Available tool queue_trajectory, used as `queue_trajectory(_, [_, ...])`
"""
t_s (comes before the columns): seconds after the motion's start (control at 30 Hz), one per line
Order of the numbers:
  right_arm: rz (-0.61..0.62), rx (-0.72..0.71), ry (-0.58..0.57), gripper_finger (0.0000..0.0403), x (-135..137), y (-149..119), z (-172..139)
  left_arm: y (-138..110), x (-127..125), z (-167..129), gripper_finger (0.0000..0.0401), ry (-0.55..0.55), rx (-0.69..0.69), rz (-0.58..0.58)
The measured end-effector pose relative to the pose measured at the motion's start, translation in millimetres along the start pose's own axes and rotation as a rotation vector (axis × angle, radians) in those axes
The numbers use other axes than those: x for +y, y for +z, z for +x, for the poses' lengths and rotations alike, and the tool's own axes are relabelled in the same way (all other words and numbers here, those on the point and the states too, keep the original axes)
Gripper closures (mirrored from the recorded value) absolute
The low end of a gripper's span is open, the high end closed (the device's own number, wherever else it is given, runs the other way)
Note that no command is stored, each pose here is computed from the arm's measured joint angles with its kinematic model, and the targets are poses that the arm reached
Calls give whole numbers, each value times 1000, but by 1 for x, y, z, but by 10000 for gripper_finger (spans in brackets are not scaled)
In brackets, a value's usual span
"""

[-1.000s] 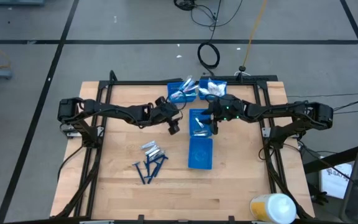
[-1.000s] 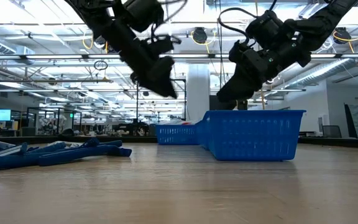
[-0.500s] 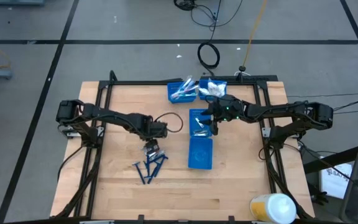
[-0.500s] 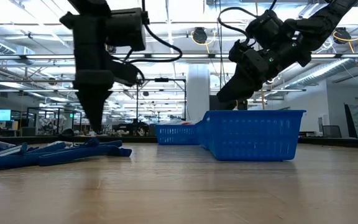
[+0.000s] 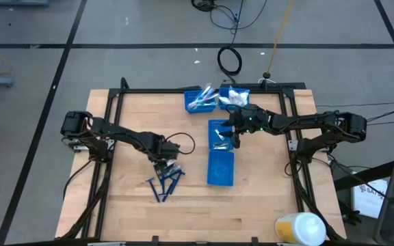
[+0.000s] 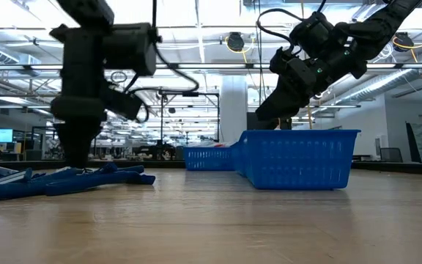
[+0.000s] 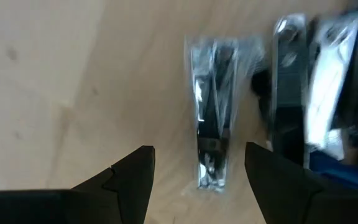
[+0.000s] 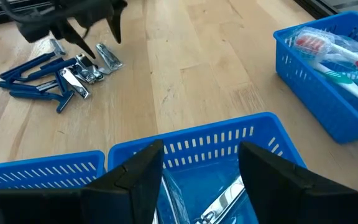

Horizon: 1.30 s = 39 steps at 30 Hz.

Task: Pick & Place Travel size toiletries
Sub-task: Put the nail clipper into the center blue bin

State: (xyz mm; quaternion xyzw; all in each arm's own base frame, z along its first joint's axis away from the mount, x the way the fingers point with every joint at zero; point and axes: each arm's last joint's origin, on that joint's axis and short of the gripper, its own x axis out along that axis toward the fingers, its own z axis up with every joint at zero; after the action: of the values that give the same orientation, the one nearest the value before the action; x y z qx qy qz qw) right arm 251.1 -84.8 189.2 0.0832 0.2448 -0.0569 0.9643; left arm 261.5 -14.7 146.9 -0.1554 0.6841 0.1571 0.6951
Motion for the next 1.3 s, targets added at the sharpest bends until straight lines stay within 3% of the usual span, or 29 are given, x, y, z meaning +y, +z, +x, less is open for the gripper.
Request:
queue_trajectory(0.23, [-1, 0, 0, 206, 0, 0, 0, -5, 10, 16, 160, -46, -4, -19])
queue_trajectory(0.43, [-3, 0, 0, 206, 0, 0, 0, 6, 11, 18, 160, -78, -117, -28])
queue_trajectory(0.7, [-3, 0, 0, 206, 0, 0, 0, -5, 15, 19, 167, -37, -2, -40])
queue_trajectory(0.93, [-3, 0, 0, 206, 0, 0, 0, -8, 16, 19, 261, -29, 32, -61])
queue_trajectory(1.13, [-3, -1, 0, 206, 0, 0, 0, -1, 19, 19, 365, -36, -23, 23])
queue_trajectory(1.3, [-7, -14, 0, 206, 0, 1, 0, 20, 22, 10, 367, -38, -158, 69])
